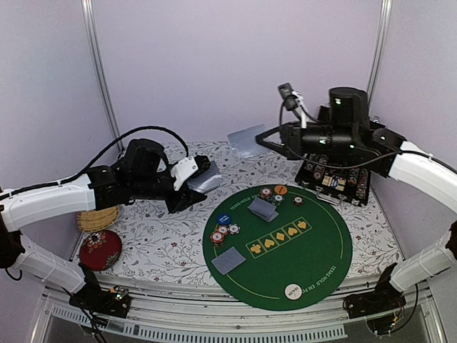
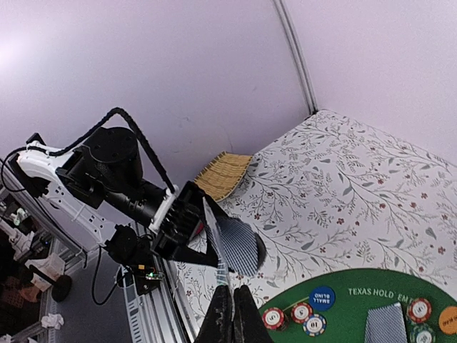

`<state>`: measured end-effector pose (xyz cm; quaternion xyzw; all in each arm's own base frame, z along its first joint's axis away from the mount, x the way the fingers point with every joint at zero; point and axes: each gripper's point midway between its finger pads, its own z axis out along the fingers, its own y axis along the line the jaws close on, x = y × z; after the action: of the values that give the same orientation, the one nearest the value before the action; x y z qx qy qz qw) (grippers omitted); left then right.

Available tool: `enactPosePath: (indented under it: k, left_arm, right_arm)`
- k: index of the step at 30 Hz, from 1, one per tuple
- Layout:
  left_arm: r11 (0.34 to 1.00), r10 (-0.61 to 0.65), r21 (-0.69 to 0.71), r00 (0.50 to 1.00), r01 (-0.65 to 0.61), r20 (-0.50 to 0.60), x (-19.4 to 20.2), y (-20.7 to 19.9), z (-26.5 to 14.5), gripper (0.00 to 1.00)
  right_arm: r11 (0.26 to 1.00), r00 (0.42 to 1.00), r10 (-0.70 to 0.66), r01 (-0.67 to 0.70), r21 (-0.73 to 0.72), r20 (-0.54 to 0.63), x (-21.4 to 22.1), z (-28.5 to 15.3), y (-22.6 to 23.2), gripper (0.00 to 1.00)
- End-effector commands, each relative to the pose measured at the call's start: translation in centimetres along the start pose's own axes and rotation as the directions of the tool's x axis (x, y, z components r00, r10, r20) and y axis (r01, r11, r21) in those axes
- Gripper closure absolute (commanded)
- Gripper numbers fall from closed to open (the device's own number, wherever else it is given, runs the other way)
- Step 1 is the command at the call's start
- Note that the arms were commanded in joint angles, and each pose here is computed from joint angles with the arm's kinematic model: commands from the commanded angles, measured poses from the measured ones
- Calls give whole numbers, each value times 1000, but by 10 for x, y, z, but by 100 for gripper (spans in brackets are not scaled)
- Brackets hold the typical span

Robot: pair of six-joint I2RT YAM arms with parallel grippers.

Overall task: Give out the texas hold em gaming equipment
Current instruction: Pick up the poker card from the face-down deck piles, then distribute the poker card in the small blind area.

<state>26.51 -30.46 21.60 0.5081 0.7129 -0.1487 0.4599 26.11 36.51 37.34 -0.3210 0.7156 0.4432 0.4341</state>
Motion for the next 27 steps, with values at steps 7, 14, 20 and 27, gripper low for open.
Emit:
enactPosePath:
  k: [7, 14, 20, 27]
  left_arm:
    - [1000, 1, -20, 999, 0, 48, -12, 5, -8, 55]
    - [1000, 1, -22, 999, 0, 45, -11, 5, -8, 55]
    - [1000, 2, -24, 999, -1, 42, -10, 5, -8, 55]
    - [1000, 2, -26, 999, -1, 36, -8, 6, -7, 55]
  right_arm:
    - [884, 828, 440, -467, 6, -347, 182, 6, -29, 98]
    - [804, 692, 459, -590, -70, -557, 262, 64, 0, 98]
    - [768, 620, 471, -639, -55, -627, 293, 87, -5, 98]
    - [763, 593, 493, -646, -11, -637, 309, 95, -14, 98]
